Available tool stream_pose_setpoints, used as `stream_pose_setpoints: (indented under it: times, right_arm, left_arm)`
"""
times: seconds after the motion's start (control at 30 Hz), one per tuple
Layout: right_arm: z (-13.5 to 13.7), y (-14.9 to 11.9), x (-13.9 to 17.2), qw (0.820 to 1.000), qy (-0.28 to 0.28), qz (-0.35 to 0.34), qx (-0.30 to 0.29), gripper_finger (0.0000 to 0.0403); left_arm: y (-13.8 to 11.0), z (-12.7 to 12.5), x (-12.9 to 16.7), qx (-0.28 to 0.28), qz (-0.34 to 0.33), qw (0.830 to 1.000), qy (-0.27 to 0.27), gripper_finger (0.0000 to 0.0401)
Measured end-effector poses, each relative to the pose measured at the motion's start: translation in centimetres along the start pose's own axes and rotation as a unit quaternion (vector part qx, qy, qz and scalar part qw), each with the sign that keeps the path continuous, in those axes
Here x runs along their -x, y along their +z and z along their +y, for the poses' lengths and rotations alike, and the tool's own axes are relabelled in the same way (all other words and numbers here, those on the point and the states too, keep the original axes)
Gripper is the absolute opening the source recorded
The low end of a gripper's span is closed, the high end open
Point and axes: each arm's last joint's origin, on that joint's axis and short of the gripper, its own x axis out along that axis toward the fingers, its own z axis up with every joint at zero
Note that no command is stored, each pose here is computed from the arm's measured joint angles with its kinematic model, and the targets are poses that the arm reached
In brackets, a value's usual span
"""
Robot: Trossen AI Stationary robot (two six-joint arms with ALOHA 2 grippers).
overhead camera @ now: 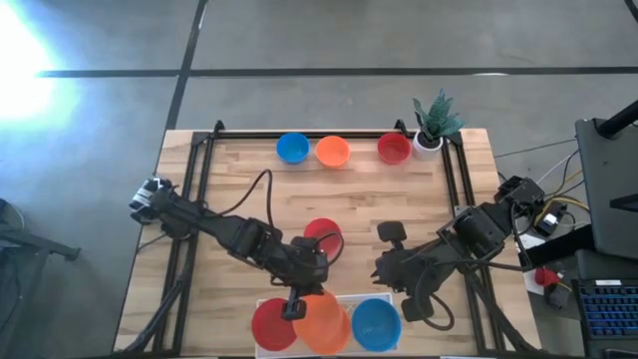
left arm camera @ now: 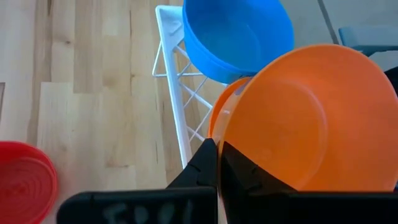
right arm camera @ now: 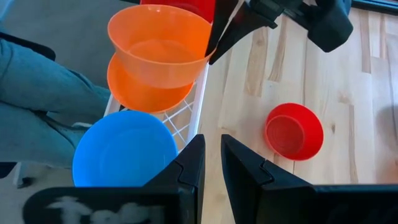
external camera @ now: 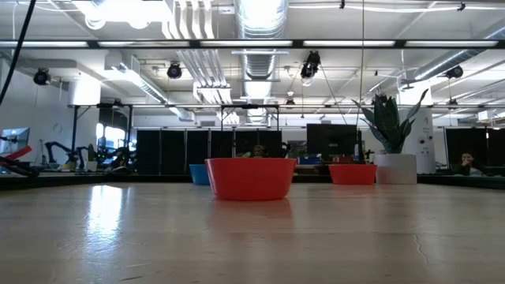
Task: Pick & Place Mini bowls
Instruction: Stack the bottom orange bowl on the other orange bowl on the shelf
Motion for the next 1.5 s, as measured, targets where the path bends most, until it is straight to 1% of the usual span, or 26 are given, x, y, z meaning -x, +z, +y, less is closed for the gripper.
stream_pose_setpoints:
  times: [0.23,0.53,0.73,0.93,1.03,1.2,1.33,1.5]
  right_arm:
    - [0.0,0.0,0.0,1.0,0.0,0.0,0.0,0.0047]
    - [0.0,0.0,0.0,1.0,0.0,0.0,0.0,0.0047]
    - [0.0,0.0,0.0,1.0,0.0,0.0,0.0,0.0047]
    - [0.0,0.0,0.0,1.0,0.0,0.0,0.0,0.0047]
    - [0.0,0.0,0.0,1.0,0.0,0.0,0.0,0.0047]
    - [0.0,0.0,0.0,1.0,0.0,0.0,0.0,0.0047]
    - [0.0,0.0,0.0,1.0,0.0,0.001,0.0,0.0047]
    - [0.0,0.0,0.0,1.0,0.0,0.001,0.0,0.0047]
  left_arm:
    - [-0.1,0.1,-0.5,0.0,0.004,1.0,0.002,0.0003]
    - [0.0,0.0,-0.6,-0.013,0.001,1.0,0.001,0.0052]
    - [0.2,-0.1,-0.4,-0.016,-0.004,1.0,-0.001,0.0063]
    - [0.8,-0.3,0.3,-0.07,-0.019,0.997,-0.005,0.0063]
    - [1.1,-0.4,0.6,-0.102,-0.033,0.994,0.006,0.0063]
    - [1.0,-0.2,-0.4,-0.149,-0.048,0.988,0.009,0.0064]
    - [1.1,-0.3,-0.6,-0.173,-0.057,0.983,0.007,0.0064]
    - [1.0,-0.3,-0.6,-0.176,-0.056,0.983,0.007,0.0064]
